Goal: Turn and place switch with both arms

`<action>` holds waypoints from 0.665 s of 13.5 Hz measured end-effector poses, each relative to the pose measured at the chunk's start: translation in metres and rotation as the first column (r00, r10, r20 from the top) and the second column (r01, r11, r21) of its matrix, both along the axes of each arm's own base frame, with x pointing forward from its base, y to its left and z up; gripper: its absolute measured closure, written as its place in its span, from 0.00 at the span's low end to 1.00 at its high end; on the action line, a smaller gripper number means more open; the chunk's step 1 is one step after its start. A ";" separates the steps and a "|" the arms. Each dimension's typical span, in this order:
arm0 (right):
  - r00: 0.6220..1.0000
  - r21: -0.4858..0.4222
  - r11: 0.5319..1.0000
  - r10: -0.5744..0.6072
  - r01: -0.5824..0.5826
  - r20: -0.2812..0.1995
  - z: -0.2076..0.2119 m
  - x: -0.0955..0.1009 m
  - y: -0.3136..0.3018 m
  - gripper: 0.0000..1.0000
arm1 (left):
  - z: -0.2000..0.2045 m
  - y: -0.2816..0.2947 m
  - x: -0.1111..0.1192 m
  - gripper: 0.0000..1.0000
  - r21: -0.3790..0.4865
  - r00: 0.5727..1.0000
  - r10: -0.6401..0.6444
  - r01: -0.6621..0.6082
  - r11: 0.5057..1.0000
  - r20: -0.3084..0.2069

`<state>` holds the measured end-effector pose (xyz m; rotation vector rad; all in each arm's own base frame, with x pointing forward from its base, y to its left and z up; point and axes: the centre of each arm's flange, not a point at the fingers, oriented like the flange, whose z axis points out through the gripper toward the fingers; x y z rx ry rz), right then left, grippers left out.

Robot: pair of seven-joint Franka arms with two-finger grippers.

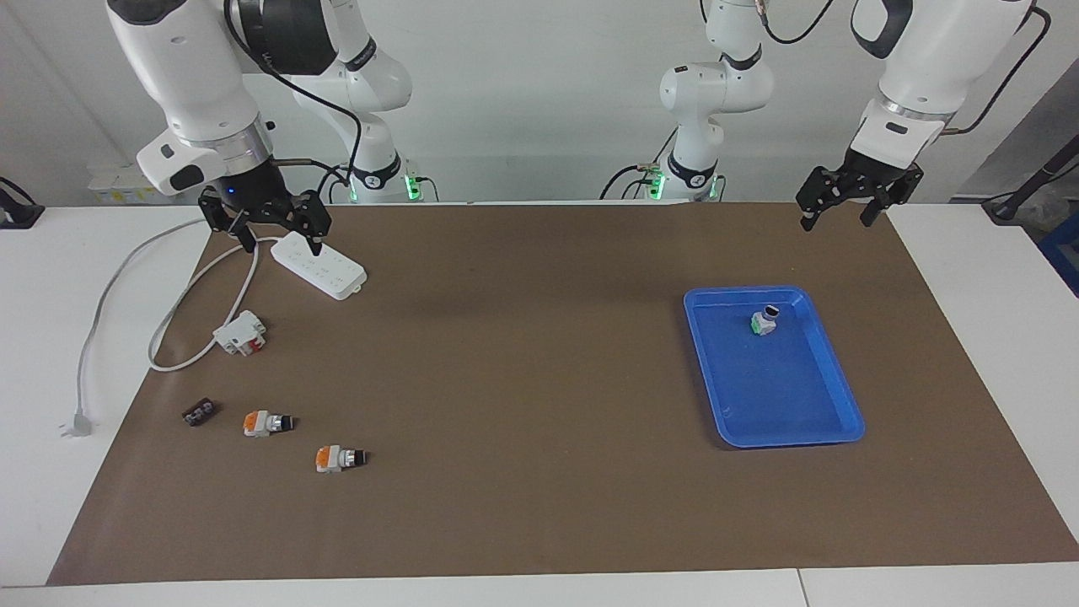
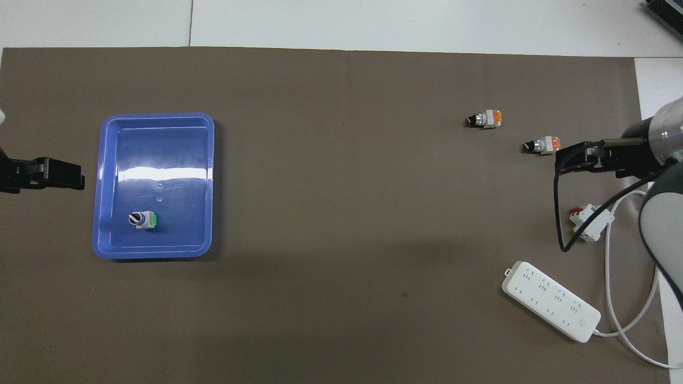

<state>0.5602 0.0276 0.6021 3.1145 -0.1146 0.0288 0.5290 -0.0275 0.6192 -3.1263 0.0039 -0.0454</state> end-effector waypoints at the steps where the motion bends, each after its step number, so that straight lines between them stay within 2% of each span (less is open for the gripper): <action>1: 1.000 0.000 1.000 0.000 0.000 0.000 0.000 0.000 0.000 0.00 | -0.001 0.000 0.000 0.00 0.000 1.000 -0.001 0.001 1.000 -0.001; 9: 1.000 0.000 1.000 0.000 0.000 0.000 0.000 0.000 0.000 0.00 | -0.001 0.000 -0.003 0.00 0.000 1.000 0.000 0.000 1.000 0.000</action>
